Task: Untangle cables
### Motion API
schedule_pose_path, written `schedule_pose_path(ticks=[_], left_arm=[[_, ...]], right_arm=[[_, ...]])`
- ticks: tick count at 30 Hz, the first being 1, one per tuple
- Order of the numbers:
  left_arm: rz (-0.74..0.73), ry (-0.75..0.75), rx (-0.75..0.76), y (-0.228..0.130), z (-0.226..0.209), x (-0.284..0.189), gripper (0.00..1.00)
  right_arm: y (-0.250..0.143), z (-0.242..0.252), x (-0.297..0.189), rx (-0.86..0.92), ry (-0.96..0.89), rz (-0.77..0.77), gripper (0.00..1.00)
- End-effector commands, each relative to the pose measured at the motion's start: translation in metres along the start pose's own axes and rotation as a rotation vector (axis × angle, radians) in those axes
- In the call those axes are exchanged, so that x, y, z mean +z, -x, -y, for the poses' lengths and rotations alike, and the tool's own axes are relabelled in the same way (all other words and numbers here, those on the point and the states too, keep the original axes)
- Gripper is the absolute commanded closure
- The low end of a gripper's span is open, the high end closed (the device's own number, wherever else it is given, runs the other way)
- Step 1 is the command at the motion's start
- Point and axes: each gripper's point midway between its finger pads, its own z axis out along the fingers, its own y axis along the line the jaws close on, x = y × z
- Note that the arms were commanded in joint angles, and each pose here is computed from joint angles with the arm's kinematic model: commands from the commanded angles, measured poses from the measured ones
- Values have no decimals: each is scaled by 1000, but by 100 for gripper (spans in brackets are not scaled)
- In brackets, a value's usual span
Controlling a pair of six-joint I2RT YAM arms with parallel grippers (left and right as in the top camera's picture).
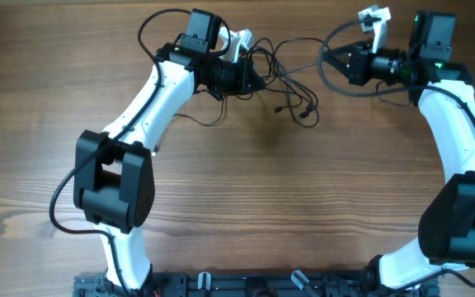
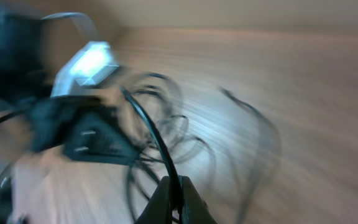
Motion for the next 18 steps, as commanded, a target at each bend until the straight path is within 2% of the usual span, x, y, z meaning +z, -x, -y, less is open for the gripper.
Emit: schedule_pose_path(ticks=[1,6,13,16,18], left_arm=[[34,112,-32,6,-28,-5,96],[32,112,-2,7,-28,-5,96],[30,112,20,6,-28,-5,96],[30,113,25,6,-28,-5,96],[27,113,42,6,-28,-5,96]], right_arm=[[-2,70,-32,219,-433,22,96],[-33,106,-50,320,-674,-54,96],[-59,112,-45,378,-684,-140,95],[-59,111,-45,370,-679,-147,83],[-58,107,-43,319,-653,-162,79]])
